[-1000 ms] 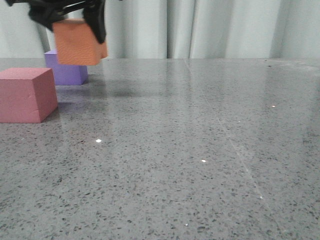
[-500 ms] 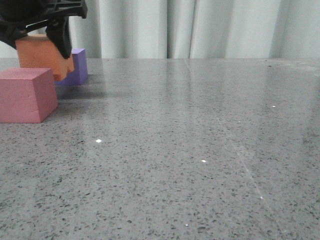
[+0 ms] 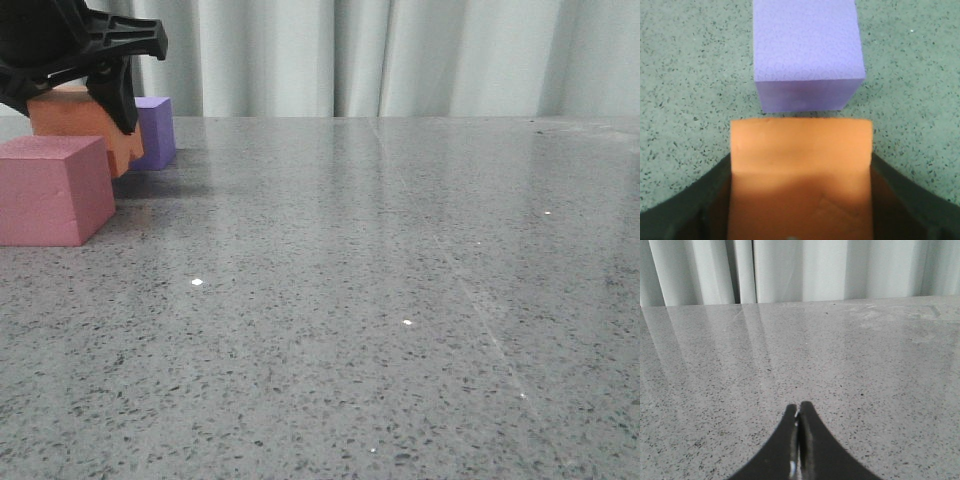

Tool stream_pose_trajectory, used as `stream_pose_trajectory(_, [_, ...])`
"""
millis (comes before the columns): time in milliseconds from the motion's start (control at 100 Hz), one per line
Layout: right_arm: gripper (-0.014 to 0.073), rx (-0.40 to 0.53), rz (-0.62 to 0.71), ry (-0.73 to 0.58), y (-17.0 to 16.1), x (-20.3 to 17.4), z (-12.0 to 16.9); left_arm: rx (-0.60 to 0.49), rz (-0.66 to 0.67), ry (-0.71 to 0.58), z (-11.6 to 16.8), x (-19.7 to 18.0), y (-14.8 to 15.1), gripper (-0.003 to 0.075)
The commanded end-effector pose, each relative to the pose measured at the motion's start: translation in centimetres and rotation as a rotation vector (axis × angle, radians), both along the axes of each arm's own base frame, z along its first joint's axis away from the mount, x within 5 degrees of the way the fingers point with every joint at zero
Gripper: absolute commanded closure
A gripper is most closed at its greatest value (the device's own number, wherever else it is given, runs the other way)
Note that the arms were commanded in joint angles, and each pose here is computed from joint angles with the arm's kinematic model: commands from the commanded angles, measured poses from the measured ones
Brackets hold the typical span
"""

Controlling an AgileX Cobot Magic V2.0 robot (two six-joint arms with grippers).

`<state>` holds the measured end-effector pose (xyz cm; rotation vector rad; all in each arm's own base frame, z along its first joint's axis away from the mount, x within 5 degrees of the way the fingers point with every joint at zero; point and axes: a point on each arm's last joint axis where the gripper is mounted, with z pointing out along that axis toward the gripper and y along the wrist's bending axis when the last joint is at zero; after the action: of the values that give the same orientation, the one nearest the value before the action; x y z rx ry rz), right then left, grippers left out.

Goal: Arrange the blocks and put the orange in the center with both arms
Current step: 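Lift the orange cube with the left gripper toward the purple cube, then set the orange cube between the purple and pink cubes, open left gripper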

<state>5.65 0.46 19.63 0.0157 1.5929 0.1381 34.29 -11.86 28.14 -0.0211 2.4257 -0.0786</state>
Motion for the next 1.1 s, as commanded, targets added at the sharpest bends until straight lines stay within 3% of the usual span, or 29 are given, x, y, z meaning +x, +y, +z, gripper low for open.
stream_pose_trajectory(0, [0.0662, 0.001, -0.012, -0.121, -0.1, -0.3, 1.3, -0.034, -0.013, -0.096, 2.1, 0.2, 0.0, 0.0475])
stream_pose_trajectory(260, [0.0662, 0.001, -0.012, -0.121, -0.1, -0.3, 1.3, -0.033, -0.016, -0.091, 1.6, 0.5, -0.2, 0.0445])
stream_pose_trajectory(330, [0.0662, 0.001, -0.012, -0.121, -0.1, -0.3, 1.3, -0.033, -0.016, -0.091, 1.6, 0.5, -0.2, 0.0377])
stream_pose_trajectory(500, [0.0662, 0.001, -0.012, -0.121, -0.1, -0.3, 1.3, -0.029, -0.03, -0.093, 1.6, 0.5, -0.2, 0.0129])
stream_pose_trajectory(570, [0.0662, 0.001, -0.012, -0.121, -0.1, -0.3, 1.3, -0.037, -0.034, -0.097, 1.6, 0.5, -0.3, 0.0076])
stream_pose_trajectory(880, [0.0662, 0.001, -0.012, -0.121, -0.1, -0.3, 1.3, -0.041, -0.038, -0.122, 2.6, 0.0, -0.1, 0.0066])
stream_pose_trajectory(1090, [0.0662, 0.001, -0.012, -0.121, -0.1, -0.3, 1.3, -0.049, -0.048, -0.245, 6.8, -2.1, 0.9, 0.0068])
